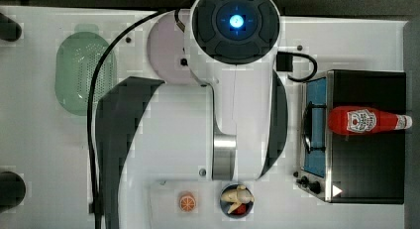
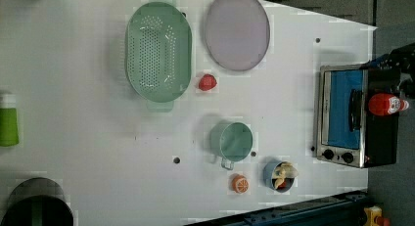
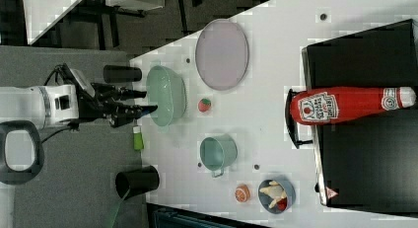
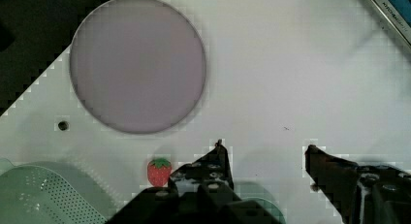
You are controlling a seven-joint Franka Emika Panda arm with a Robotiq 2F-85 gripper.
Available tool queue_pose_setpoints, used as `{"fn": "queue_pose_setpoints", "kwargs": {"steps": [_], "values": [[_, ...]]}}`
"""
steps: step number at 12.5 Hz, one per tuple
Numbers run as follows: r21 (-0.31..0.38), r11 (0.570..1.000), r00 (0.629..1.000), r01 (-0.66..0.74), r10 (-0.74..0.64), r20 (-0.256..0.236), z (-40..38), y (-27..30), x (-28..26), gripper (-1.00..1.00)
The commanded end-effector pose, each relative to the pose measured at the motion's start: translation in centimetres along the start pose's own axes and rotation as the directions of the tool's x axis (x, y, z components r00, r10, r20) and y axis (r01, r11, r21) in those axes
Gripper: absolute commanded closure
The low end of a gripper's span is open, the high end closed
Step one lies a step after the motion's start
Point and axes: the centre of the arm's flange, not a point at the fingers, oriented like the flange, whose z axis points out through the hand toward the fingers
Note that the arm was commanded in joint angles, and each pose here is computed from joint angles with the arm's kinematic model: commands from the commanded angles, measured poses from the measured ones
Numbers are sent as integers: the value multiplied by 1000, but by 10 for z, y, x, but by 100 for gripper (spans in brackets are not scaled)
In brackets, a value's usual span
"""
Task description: Pick Ketchup from oven and place it on table.
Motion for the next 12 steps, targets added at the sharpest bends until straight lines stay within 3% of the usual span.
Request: {"fn": "queue_pose_setpoints", "kwargs": {"steps": [1,3,7,12], "values": [[28,992,992,-119,120,-30,-88,96,-39,-58],[30,992,992,-124,124,-30,-88,98,-38,-100],[55,976,977,-211,213,-32,-85,131,-3,-100],[107,898,900,-427,434,-47,-56,221,85,-100]]}}
